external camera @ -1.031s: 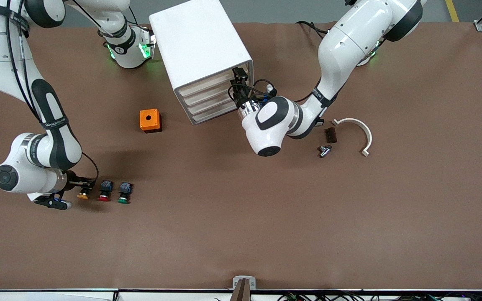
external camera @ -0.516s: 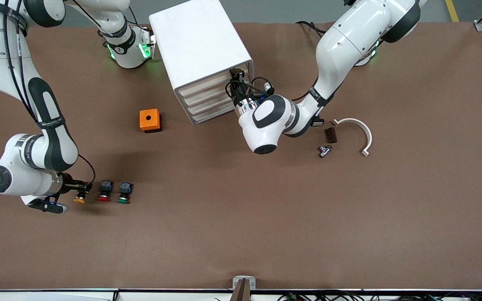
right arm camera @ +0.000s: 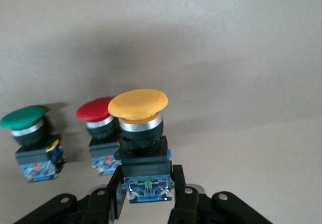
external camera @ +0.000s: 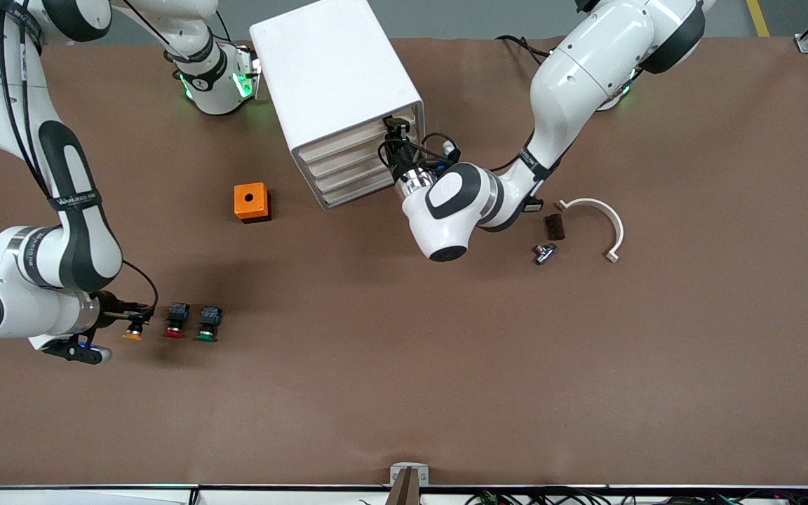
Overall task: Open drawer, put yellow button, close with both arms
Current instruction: 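Pull the drawer open with the left gripper while the right gripper grasps the button, then lift the yellow button with the right gripper and carry it over the drawer, then lower the yellow button into the open drawer and open the right gripper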
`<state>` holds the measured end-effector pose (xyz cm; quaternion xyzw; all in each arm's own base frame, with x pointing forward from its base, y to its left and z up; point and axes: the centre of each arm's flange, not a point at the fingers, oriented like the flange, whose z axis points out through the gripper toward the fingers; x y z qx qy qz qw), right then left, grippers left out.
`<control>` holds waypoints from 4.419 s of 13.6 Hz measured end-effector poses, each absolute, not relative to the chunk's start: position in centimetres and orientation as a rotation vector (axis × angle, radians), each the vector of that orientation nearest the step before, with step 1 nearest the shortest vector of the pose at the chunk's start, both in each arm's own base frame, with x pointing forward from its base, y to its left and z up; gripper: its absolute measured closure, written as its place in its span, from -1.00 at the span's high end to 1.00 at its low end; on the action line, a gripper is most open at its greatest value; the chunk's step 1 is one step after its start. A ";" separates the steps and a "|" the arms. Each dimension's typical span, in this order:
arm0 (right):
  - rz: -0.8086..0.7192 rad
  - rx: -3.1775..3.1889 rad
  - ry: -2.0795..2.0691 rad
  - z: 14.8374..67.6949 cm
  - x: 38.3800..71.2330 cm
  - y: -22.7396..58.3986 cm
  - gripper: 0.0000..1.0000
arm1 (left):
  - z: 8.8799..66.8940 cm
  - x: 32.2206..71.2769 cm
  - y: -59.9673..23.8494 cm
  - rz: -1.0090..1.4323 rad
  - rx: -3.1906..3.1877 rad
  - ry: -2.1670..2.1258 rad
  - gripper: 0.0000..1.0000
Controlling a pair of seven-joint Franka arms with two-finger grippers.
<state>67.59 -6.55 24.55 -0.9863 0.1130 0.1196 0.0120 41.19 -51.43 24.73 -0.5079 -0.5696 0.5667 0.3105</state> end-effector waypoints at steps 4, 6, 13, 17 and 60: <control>0.413 -3.018 0.413 26.6 67.3 -4.1 -0.17 | 24.6 42.9 -50.1 1.518 -1.318 -1.540 -0.65; 0.442 -2.993 0.466 27.1 67.1 -3.3 -0.17 | 24.7 44.6 -48.8 1.540 -1.299 -1.572 -0.63; 0.520 -2.982 0.645 30.0 66.3 3.2 -0.17 | 25.4 50.0 -45.1 1.617 -1.247 -1.695 -0.59; 0.542 -2.948 0.742 32.8 65.6 6.8 -0.17 | 25.7 52.5 -42.6 1.652 -1.219 -1.749 -0.54; 0.317 -2.551 1.614 43.5 48.5 43.3 1.00 | 43.4 57.9 -43.7 0.088 -3.127 -0.898 0.99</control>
